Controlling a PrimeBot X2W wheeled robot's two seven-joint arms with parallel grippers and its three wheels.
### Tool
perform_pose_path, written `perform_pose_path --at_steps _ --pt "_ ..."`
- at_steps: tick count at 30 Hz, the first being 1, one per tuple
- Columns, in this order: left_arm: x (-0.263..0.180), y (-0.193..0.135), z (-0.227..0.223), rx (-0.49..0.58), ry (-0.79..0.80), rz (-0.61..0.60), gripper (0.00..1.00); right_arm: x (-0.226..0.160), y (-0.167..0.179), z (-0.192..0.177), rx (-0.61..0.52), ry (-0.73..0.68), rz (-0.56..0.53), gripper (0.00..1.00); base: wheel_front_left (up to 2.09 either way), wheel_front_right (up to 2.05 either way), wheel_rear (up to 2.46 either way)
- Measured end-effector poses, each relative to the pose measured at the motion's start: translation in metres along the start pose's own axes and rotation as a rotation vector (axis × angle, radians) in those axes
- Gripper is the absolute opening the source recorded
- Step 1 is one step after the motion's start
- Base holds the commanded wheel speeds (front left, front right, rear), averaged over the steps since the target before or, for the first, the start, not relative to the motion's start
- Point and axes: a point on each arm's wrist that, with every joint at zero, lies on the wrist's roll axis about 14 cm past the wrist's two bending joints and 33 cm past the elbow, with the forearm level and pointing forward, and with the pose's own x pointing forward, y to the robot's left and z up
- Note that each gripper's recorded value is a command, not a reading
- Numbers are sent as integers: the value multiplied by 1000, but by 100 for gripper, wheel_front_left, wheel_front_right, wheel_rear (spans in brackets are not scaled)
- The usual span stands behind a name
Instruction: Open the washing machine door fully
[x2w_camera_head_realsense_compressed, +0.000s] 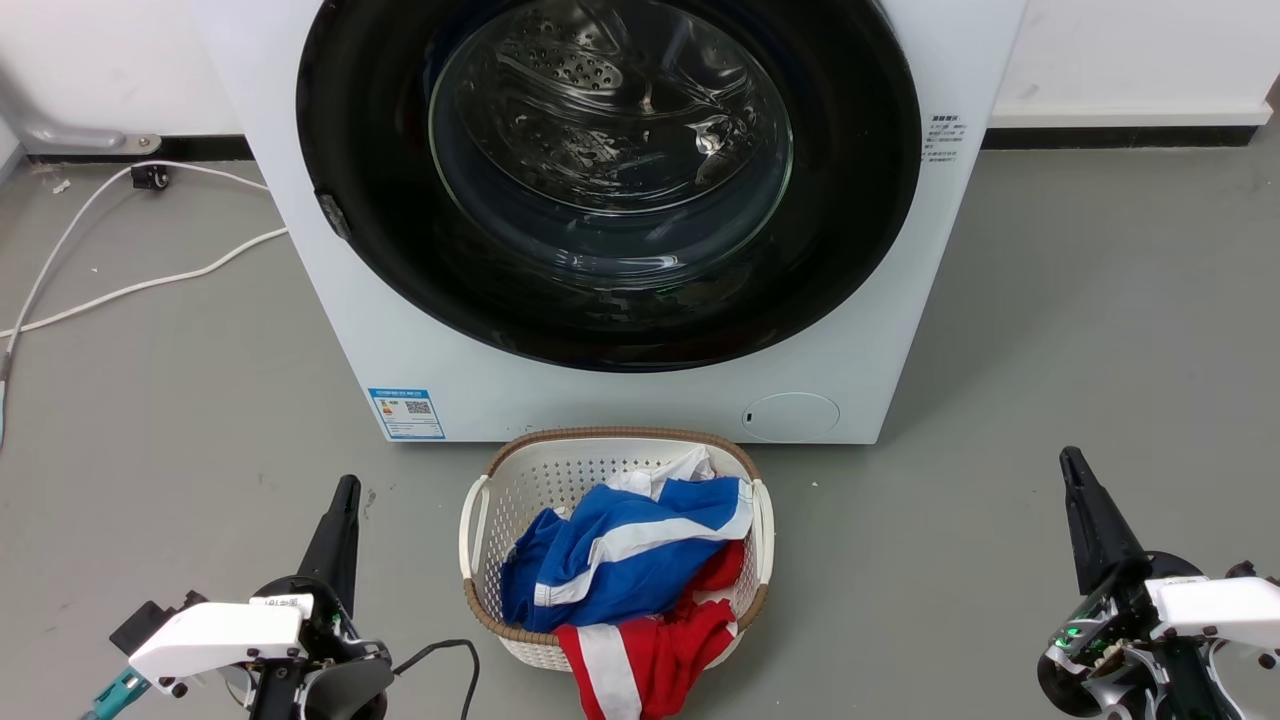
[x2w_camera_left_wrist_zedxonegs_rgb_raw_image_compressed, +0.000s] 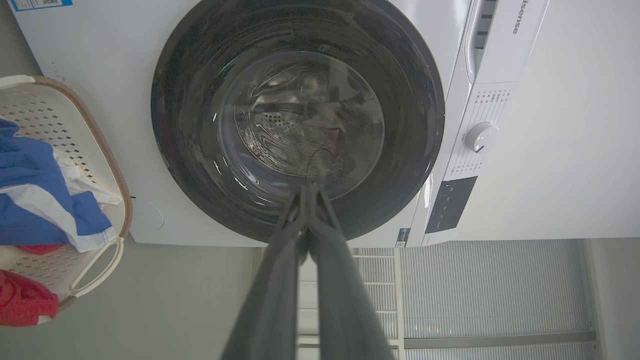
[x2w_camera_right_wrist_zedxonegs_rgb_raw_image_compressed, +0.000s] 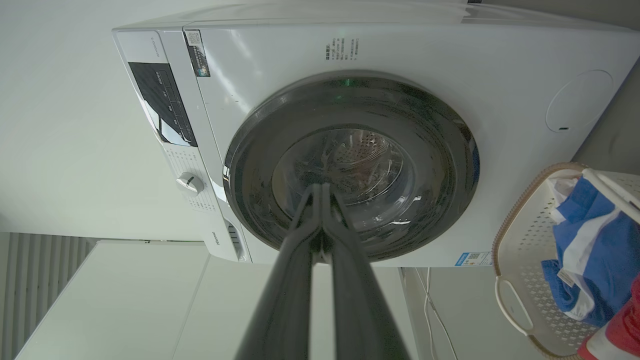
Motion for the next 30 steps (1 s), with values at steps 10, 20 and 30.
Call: perform_pose_path --at_steps 10,20,30 --pt "0 0 0 0 0 0 0 0 0 0 0 0 0 0 0 0 0" --pt "0 0 0 0 0 0 0 0 0 0 0 0 0 0 0 0 0" --pt "-14 30 -1 -10 -14 90 100 -15 -32 2 5 -18 -94 100 0 0 0"
